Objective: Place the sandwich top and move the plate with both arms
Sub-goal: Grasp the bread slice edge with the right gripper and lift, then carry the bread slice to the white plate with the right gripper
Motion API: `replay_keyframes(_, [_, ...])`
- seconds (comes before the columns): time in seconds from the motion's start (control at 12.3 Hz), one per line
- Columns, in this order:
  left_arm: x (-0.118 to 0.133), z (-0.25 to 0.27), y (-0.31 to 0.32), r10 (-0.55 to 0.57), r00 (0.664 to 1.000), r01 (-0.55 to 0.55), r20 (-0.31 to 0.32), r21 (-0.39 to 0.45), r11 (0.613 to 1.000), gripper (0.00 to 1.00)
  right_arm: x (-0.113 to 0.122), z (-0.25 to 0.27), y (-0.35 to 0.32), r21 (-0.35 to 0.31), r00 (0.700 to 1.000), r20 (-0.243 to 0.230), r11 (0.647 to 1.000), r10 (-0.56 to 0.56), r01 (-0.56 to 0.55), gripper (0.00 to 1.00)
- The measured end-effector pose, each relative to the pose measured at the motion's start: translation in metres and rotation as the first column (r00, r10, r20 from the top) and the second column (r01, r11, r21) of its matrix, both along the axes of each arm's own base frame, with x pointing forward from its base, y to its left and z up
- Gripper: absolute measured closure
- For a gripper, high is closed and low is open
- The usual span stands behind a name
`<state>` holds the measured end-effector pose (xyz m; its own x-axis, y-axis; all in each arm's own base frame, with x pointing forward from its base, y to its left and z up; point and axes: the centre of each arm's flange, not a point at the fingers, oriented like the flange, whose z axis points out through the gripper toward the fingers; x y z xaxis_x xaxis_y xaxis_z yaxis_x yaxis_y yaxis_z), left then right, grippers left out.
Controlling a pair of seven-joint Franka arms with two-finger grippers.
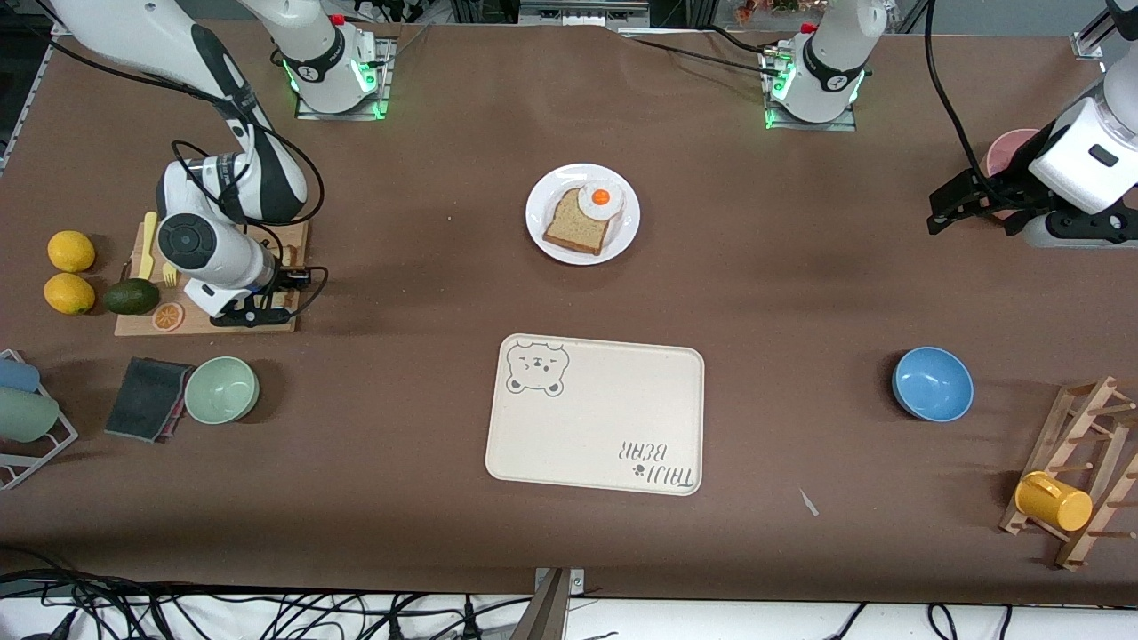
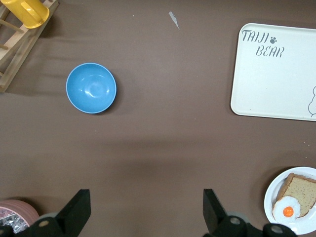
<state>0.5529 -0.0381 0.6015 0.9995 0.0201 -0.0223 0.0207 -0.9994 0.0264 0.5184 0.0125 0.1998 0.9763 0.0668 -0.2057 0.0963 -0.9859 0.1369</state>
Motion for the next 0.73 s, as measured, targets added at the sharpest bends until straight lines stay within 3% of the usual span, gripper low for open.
replay_keyframes(0.08, [0.0000, 0.0000, 0.0000, 0.000, 1.000, 0.000, 0.000, 0.000, 1.000, 0.00, -0.0003, -0.0003, -0.0005, 0.000, 1.000, -0.001, 1.000, -0.001, 0.001, 0.71])
replay_keyframes(0.16, [0.0000, 0.0000, 0.0000, 0.000, 1.000, 0.000, 0.000, 0.000, 1.000, 0.00, -0.0006, -0.0005, -0.0018, -0.002, 1.000, -0.001, 1.000, -0.003, 0.003, 0.80])
replay_keyframes(0.24, [0.0000, 0.0000, -0.0001, 0.000, 1.000, 0.000, 0.000, 0.000, 1.000, 0.00, -0.0006, -0.0005, -0.0017, -0.002, 1.000, -0.001, 1.000, -0.003, 0.003, 0.80])
replay_keyframes(0.41, [0.0000, 0.0000, -0.0001, 0.000, 1.000, 0.000, 0.000, 0.000, 1.000, 0.00, -0.0006, -0.0005, -0.0018, -0.002, 1.000, -0.001, 1.000, -0.004, 0.004, 0.94])
replay_keyframes(0.73, [0.0000, 0.0000, -0.0001, 0.000, 1.000, 0.000, 0.000, 0.000, 1.000, 0.00, -0.0002, 0.0002, -0.0013, -0.002, 1.000, 0.001, 1.000, -0.002, 0.002, 0.94])
